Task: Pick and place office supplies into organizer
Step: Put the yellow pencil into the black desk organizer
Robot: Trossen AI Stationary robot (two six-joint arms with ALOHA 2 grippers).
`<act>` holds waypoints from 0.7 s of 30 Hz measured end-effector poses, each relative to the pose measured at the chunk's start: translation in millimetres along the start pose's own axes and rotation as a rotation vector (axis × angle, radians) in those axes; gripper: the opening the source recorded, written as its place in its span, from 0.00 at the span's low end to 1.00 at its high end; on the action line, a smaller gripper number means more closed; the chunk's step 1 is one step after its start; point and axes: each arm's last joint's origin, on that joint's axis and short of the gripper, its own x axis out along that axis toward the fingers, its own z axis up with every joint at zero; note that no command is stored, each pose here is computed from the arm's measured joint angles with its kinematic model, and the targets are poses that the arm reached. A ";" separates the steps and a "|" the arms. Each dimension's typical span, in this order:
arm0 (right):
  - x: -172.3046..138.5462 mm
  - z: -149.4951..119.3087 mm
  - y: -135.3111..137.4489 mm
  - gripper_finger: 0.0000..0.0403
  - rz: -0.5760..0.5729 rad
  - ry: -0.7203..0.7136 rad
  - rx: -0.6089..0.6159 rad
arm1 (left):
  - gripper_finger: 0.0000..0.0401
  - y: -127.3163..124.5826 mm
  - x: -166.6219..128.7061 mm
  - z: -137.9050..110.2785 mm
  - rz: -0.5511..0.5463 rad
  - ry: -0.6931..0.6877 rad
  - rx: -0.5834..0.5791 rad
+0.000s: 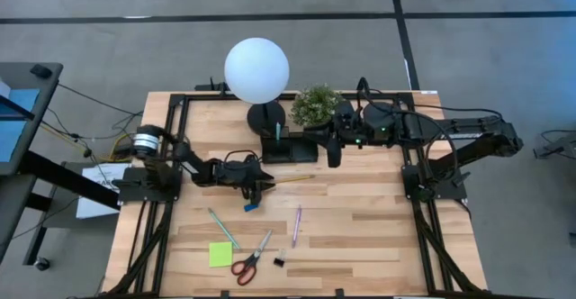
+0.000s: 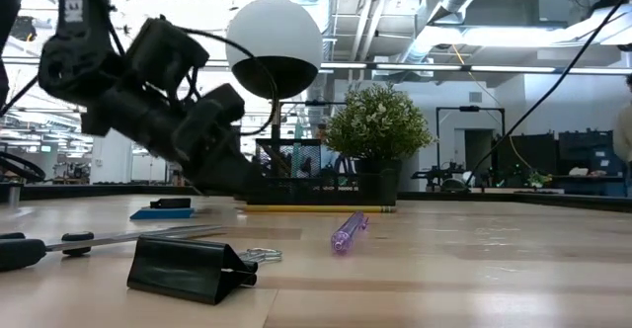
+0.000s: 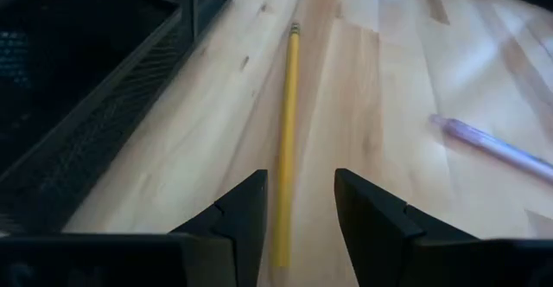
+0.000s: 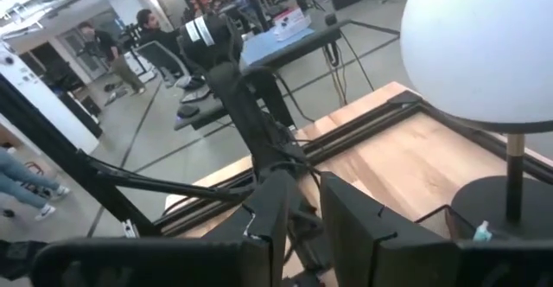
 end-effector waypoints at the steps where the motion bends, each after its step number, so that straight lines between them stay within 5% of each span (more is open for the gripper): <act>1: 0.1 -0.1 0.0 0.16 0.000 0.001 0.000 | 0.32 1.6 2.9 -3.8 0.004 0.010 0.000; 12: 0.0 -0.8 -0.1 0.16 -0.002 0.008 -0.002 | 0.31 6.4 24.4 -22.3 0.073 0.014 0.069; 21: 0.0 -3.7 -1.3 0.16 -0.014 0.038 -0.007 | 0.06 3.7 28.3 -23.2 0.057 0.065 0.091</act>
